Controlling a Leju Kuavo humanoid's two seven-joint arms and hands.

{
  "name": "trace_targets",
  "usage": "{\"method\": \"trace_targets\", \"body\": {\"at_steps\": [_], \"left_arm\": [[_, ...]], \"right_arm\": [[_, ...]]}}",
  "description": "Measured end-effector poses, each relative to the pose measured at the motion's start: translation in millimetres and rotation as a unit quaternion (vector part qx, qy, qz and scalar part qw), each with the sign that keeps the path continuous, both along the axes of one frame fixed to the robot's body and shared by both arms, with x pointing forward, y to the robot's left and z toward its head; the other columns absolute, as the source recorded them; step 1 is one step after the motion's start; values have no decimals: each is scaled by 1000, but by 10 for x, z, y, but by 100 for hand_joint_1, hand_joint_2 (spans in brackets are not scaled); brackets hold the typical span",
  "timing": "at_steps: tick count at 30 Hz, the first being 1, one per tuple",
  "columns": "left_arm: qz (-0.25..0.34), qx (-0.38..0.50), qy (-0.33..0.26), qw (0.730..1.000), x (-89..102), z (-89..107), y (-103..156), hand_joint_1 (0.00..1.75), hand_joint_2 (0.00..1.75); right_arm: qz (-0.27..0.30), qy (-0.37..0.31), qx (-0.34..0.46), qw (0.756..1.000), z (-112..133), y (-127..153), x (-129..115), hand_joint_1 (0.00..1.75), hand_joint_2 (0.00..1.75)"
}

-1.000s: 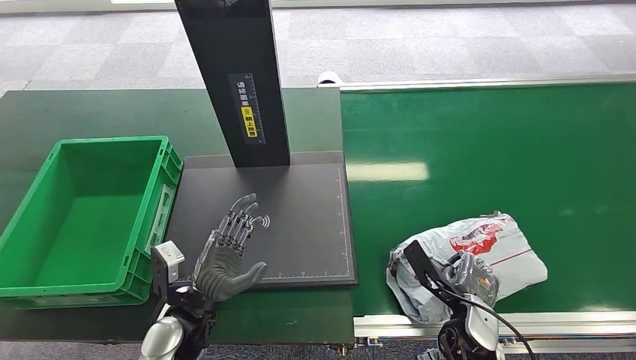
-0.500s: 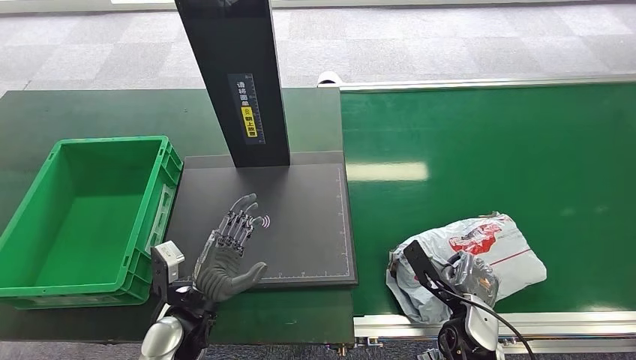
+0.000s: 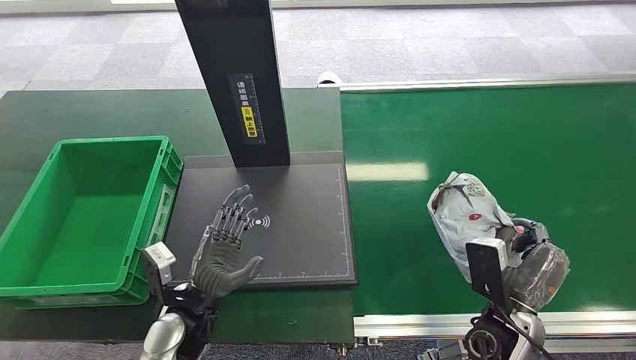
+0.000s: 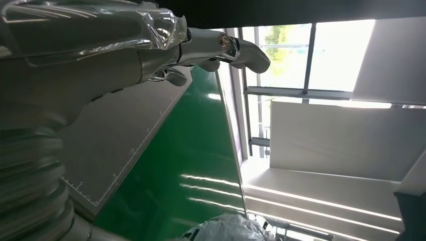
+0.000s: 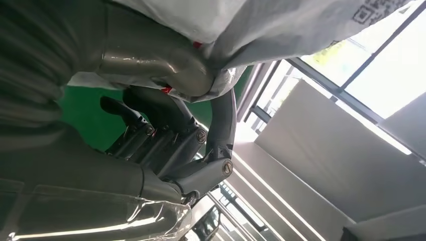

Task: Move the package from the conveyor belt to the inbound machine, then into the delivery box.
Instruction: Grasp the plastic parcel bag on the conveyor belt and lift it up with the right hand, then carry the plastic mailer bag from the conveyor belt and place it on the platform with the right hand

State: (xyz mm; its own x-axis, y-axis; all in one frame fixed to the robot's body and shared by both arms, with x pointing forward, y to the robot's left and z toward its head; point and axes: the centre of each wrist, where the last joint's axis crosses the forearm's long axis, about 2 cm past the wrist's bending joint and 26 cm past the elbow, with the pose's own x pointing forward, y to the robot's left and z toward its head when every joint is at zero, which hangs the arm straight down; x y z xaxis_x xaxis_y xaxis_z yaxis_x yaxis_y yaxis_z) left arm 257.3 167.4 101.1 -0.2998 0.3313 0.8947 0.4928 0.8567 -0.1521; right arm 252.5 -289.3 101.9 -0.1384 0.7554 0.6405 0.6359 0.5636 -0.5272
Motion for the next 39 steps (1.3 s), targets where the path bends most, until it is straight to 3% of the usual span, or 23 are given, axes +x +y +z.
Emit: {"method": "trace_targets", "body": {"at_steps": [8, 16, 26, 30, 34, 39], "left_arm": [[26, -16, -12, 999, 11, 3, -1, 0, 175], [114, -40, -55, 991, 76, 140, 42, 0, 175], [131, -53, -67, 988, 107, 190, 80, 0, 175], [139, -66, -74, 985, 155, 225, 106, 0, 175], [139, -82, -78, 984, 218, 264, 102, 0, 175], [118, -102, -71, 985, 254, 284, 46, 0, 175]], "right_arm": [[12, -70, -13, 997, 129, 29, 24, 175, 175], [95, -95, -180, 974, 440, 432, 358, 175, 175], [142, -86, -247, 955, 467, 668, 513, 175, 175], [201, -60, -307, 928, 377, 873, 740, 175, 175], [295, -19, -368, 882, 194, 1144, 919, 175, 175], [427, 116, -380, 812, -122, 1375, 925, 175, 175]]}}
